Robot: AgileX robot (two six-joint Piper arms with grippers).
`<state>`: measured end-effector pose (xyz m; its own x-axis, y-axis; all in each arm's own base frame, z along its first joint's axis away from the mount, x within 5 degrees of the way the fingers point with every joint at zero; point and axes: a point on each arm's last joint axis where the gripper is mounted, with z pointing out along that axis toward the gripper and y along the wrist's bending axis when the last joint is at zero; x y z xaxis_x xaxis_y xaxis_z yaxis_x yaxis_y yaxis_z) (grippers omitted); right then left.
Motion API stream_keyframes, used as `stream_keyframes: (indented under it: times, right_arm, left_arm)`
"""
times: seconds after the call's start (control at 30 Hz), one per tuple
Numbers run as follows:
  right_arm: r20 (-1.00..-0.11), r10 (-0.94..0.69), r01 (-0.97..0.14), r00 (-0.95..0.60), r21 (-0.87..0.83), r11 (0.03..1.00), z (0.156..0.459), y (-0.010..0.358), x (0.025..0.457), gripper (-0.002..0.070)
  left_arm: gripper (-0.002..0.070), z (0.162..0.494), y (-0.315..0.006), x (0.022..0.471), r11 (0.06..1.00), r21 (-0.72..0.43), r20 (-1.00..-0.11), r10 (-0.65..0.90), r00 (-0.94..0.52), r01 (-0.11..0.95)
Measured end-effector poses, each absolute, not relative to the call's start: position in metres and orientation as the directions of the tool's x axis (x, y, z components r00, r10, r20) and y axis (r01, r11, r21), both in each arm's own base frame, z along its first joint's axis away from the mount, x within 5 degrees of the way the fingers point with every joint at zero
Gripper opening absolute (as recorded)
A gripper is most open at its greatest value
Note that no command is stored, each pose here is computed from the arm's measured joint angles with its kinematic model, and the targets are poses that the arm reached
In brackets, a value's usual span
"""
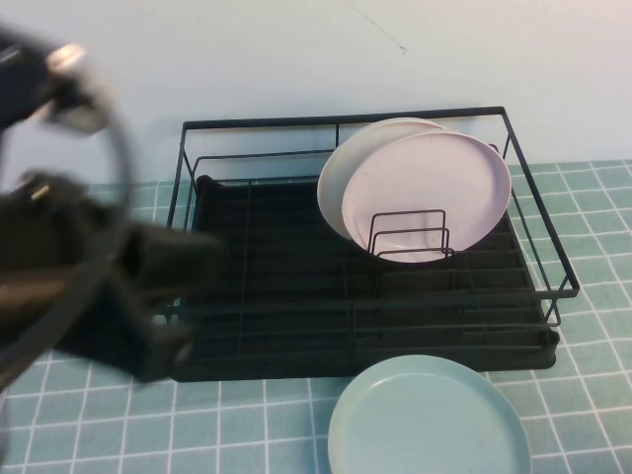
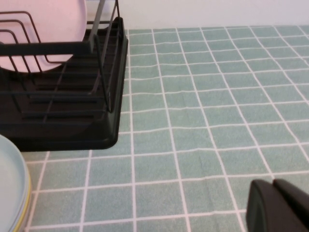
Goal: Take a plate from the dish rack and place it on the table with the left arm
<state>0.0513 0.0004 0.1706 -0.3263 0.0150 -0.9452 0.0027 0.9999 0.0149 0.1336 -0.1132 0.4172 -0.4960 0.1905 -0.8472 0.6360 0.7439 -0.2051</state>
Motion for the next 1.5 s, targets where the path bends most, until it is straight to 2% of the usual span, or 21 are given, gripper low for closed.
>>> stream_keyframes:
  times: [0.1, 0.23, 0.43, 0.83, 1.2, 1.33, 1.5]
  right_arm:
    - [-0.945, 0.015, 0.003, -0.326, 0.015, 1.000, 0.171, 0.000, 0.051, -0.0001]
    - [-0.945, 0.015, 0.003, -0.326, 0.015, 1.000, 0.171, 0.000, 0.051, -0.0001]
    - [-0.945, 0.015, 0.003, -0.326, 0.015, 1.000, 0.171, 0.000, 0.051, -0.0001]
    - [-0.945, 0.015, 0.003, -0.326, 0.015, 1.000, 0.171, 0.000, 0.051, -0.0001]
    - [-0.945, 0.015, 0.003, -0.326, 0.015, 1.000, 0.171, 0.000, 0.051, -0.0001]
    - [-0.945, 0.015, 0.003, -0.326, 0.015, 1.000, 0.171, 0.000, 0.051, -0.0001]
    - [-0.945, 0.015, 0.003, -0.326, 0.015, 1.000, 0.171, 0.000, 0.051, -0.0001]
  left_arm:
    - [0.0001, 0.402, -0.091, 0.112, 0.785, -0.210, -0.862, 0.133, -0.489, 0.583]
    - [-0.0001, 0.373, -0.059, 0.088, 0.862, -0.216, -0.885, 0.026, -0.465, 0.460]
    - [-0.0001, 0.345, -0.032, 0.069, 0.914, -0.150, -0.916, 0.014, -0.400, 0.376]
    - [-0.0002, 0.327, -0.021, 0.060, 0.944, -0.107, -0.851, 0.075, -0.520, 0.312]
    - [-0.0002, 0.310, -0.019, 0.059, 0.953, -0.079, -0.814, 0.108, -0.571, 0.293]
    - [-0.0002, 0.298, -0.013, 0.054, 0.954, -0.056, -0.842, 0.113, -0.527, 0.295]
    - [-0.0002, 0.264, -0.008, 0.050, 0.958, -0.054, -0.907, 0.071, -0.415, 0.281]
